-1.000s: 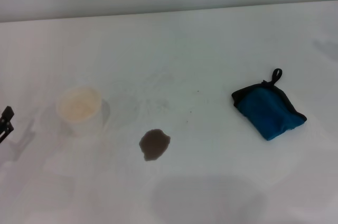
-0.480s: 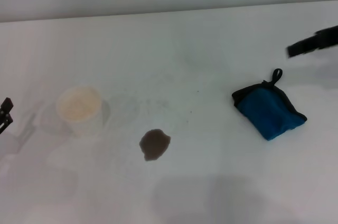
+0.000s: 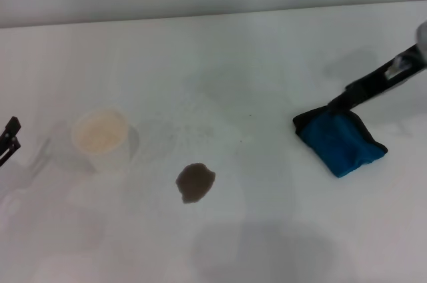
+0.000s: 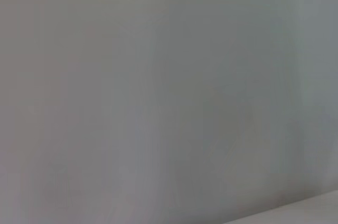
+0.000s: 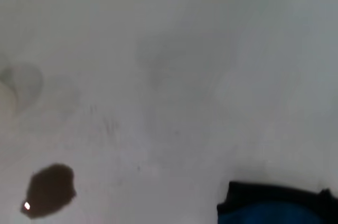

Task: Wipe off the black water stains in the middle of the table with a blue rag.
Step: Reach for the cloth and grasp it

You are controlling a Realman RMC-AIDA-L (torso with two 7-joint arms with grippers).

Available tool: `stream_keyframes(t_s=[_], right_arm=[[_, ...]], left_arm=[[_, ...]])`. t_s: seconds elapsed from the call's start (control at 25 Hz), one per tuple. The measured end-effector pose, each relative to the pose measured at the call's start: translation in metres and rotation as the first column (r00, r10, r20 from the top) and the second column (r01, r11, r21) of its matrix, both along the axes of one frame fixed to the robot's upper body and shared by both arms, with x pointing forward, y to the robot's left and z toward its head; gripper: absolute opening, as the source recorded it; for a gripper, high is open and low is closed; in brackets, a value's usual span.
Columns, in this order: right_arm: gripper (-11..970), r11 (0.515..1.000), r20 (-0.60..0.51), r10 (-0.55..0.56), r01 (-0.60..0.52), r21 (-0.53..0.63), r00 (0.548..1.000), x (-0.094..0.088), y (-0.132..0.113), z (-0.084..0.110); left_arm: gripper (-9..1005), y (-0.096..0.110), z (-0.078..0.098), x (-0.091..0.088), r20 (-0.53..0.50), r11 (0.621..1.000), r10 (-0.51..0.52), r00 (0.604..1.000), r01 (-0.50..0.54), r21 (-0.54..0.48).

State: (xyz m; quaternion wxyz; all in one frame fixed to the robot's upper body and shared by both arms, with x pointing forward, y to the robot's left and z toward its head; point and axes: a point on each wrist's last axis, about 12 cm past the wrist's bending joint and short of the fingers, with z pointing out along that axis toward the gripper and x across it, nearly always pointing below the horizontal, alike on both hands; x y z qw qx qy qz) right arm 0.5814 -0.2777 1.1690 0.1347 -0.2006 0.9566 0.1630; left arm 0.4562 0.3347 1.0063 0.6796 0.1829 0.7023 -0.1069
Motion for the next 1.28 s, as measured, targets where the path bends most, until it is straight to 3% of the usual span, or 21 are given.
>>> stream_keyframes(t_s=[0.4,0.6,0.84,1.28], right_arm=[[480,0.971,-0.031,0.033,-0.040,-0.236,0.999,0.006,0.044,-0.013],[480,0.957,-0.052,0.041,-0.054,-0.285,0.998,0.009,0.055,-0.021],[480,0.933,-0.089,0.028,-0.059,-0.355,0.996,0.015,0.056,-0.041],[479,0.919,-0.107,0.018,-0.059,-0.389,0.994,0.019,0.052,-0.057]], left_arm=[[874,0.000,0.001,0.002,0.015,1.000,-0.005,1.000,0.005,0.025],[873,-0.001,0.002,0.004,0.019,1.000,-0.008,1.000,0.008,0.027],[873,0.001,0.003,0.005,0.021,0.999,-0.007,1.000,0.007,0.036],[873,0.001,0.004,0.007,0.025,0.999,-0.010,1.000,0.009,0.038]])
